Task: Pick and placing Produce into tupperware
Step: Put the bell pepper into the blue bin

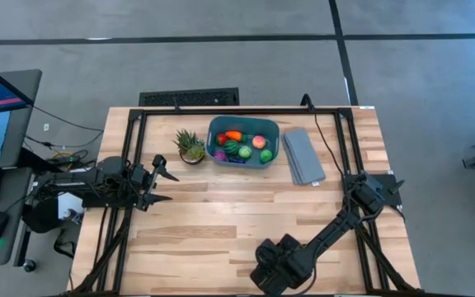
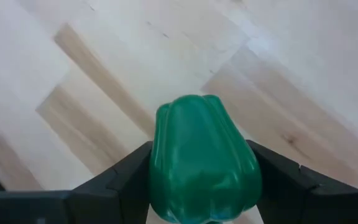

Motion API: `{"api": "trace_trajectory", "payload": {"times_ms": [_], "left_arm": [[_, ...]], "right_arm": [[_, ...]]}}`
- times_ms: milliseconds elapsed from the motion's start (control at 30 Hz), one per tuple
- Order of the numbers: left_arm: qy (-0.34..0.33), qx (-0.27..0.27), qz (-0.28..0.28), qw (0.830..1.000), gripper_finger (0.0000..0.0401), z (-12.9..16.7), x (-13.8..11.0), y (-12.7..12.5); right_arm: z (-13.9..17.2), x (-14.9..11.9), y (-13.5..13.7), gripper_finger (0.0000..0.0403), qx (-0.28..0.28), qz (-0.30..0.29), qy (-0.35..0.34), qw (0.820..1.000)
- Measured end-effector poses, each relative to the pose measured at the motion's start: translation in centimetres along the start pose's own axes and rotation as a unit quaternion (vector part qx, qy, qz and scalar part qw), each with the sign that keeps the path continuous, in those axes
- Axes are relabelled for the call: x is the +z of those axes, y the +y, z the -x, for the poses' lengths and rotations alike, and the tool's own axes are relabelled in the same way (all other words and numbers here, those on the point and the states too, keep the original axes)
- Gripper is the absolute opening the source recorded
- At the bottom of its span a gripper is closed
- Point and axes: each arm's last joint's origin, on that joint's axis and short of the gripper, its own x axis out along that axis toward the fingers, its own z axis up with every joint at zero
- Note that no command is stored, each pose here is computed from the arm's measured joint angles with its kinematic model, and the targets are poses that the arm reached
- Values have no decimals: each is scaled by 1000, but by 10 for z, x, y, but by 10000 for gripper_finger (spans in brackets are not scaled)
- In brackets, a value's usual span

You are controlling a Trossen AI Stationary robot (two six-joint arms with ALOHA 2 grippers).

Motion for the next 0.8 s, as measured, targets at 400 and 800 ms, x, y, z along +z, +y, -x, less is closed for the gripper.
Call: {"api": "trace_trajectory", "payload": {"times_ms": [400, 800], "left_arm": [[-2, 0, 3, 1000, 288, 0, 0, 0], [-5, 0, 9, 1000, 288, 0, 1, 0]], "right_arm": [[2, 5, 10, 250, 45, -28, -66, 996], [44, 28, 3, 250, 51, -42, -178, 982]]}}
